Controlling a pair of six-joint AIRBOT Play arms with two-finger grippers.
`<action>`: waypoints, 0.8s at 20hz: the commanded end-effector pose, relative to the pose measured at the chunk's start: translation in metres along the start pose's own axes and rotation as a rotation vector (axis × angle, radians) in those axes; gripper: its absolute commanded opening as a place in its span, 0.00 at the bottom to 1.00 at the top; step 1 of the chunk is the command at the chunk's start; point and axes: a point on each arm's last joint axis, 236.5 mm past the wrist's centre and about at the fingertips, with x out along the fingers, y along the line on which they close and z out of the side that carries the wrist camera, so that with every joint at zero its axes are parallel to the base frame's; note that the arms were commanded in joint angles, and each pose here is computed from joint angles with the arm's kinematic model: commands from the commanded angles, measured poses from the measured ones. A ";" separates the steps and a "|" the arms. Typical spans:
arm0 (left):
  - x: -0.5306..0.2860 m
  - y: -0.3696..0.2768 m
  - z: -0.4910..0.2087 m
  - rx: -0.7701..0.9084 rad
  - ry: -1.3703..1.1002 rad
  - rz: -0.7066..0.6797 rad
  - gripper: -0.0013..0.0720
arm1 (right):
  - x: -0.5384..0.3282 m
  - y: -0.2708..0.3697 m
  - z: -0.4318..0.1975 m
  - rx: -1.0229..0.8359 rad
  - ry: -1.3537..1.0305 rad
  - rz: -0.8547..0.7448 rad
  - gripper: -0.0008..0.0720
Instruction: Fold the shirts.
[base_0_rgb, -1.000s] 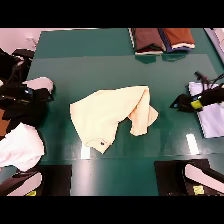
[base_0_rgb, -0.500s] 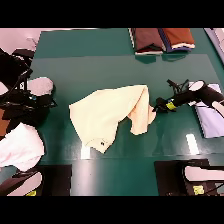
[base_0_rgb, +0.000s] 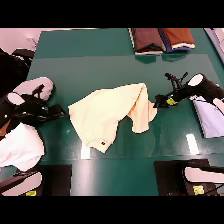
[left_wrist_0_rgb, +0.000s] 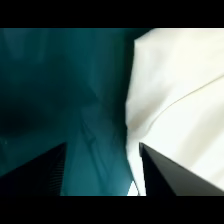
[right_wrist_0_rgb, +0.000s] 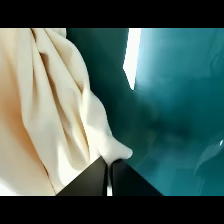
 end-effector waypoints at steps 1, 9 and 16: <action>0.023 -0.022 -0.001 -0.055 0.021 -0.146 0.76 | -0.002 0.001 -0.002 0.003 0.008 -0.003 0.03; 0.035 -0.055 -0.016 0.057 0.066 -0.178 0.13 | -0.010 0.004 0.001 -0.001 -0.019 -0.006 0.03; -0.162 -0.166 0.104 0.413 -0.451 -0.207 0.05 | -0.184 0.035 0.063 -0.107 -0.502 -0.058 0.03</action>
